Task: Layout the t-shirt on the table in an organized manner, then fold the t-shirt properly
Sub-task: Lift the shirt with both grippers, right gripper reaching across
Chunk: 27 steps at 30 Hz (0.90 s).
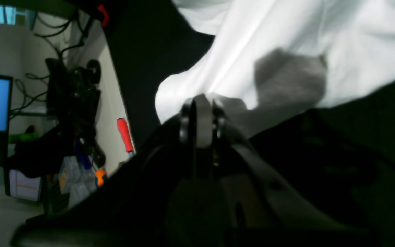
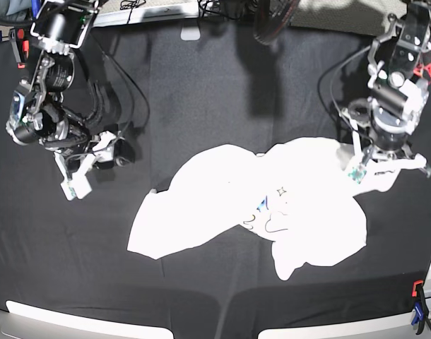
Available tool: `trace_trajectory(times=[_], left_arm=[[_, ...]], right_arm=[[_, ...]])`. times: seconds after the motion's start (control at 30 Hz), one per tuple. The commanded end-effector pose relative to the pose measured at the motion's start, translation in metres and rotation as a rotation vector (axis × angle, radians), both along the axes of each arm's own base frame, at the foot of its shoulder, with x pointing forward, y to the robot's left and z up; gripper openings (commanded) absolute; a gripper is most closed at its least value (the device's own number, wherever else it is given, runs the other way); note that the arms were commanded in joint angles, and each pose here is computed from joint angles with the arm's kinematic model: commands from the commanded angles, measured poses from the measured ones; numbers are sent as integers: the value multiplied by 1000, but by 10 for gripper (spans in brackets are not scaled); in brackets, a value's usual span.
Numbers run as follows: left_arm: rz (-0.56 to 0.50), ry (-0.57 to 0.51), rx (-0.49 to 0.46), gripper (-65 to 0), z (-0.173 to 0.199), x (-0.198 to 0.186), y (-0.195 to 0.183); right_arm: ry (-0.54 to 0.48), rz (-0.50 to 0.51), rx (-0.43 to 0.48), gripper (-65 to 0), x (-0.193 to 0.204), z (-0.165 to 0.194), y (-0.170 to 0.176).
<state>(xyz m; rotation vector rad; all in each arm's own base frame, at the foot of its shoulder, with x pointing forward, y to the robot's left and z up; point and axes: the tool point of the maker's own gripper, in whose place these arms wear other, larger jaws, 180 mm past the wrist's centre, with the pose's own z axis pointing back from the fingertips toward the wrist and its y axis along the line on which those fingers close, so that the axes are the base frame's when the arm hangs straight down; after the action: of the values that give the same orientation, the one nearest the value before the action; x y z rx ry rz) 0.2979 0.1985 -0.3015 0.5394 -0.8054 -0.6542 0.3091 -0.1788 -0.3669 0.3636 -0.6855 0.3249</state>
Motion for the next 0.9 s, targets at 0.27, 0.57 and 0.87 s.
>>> trace_trajectory(times=[0.27,0.57,0.87], left_arm=[[-28,-86,2,-650,19,11,-2],[-113,-171,-40,-650,31,20,-19],[-153,-270,-76,-650,51,34,-28]], right_arm=[[-40,457,-216,-321,4,-8,94],[-182,786,-535,-376,10,-14,148],[-406,834,-794,-401,22,-15,175]])
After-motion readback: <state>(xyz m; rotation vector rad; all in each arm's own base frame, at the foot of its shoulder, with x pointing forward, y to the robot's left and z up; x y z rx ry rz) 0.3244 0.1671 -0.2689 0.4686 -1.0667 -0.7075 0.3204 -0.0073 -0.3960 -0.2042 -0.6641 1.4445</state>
